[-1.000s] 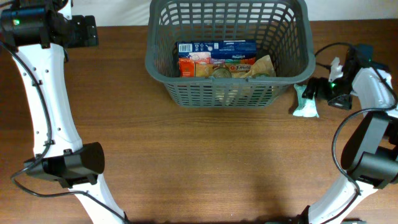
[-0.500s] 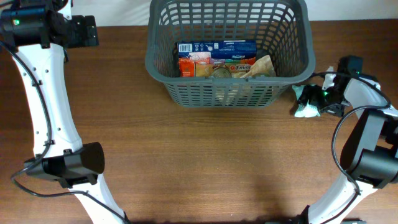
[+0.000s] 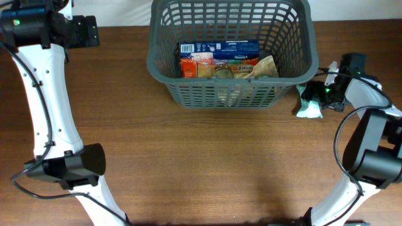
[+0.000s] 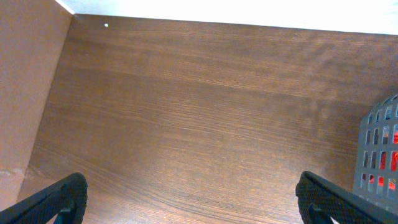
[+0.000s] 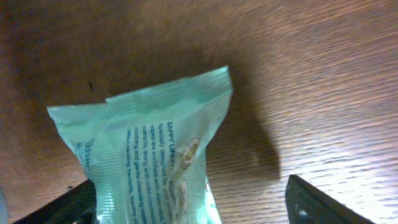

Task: Pack container
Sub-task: 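Move the right gripper to the green snack packet and grasp it, then lift the snack packet and lower it into the basket, release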

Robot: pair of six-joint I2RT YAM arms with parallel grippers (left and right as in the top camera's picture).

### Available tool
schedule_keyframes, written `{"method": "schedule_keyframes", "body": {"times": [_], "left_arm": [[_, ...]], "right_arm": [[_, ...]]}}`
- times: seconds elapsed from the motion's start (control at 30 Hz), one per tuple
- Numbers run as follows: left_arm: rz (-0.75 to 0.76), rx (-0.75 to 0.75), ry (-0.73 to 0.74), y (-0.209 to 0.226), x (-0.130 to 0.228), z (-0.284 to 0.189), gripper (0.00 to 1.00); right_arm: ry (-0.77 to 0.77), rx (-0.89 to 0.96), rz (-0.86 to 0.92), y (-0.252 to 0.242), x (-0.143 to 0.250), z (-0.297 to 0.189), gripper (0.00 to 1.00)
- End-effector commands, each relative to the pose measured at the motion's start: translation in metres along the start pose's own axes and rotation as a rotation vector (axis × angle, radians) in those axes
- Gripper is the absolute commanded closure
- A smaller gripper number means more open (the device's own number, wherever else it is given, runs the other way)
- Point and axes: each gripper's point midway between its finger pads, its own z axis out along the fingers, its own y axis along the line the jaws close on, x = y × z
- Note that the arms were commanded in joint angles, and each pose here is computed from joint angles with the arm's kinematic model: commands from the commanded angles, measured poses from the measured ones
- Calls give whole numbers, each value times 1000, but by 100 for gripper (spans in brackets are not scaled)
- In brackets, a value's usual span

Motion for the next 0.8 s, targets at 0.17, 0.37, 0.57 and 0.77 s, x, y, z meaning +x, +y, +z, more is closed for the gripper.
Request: {"method": "schedule_keyframes", "body": {"times": [0.17,0.37,0.57,0.77], "left_arm": [[-17,2,-11,2,0,-7,1],[-17,2,-11,2,0,-7,1],[-17,2,-11,2,0,-7,1],[-17,2,-11,2,0,-7,1]], "right_arm": [[80,-72,46,14,19,19,42],[25,-168,68,23,2,-17,62],[-105,-174,83,18,-38,-110,75],[-417,-160,21,38,-79,-293,85]]}}
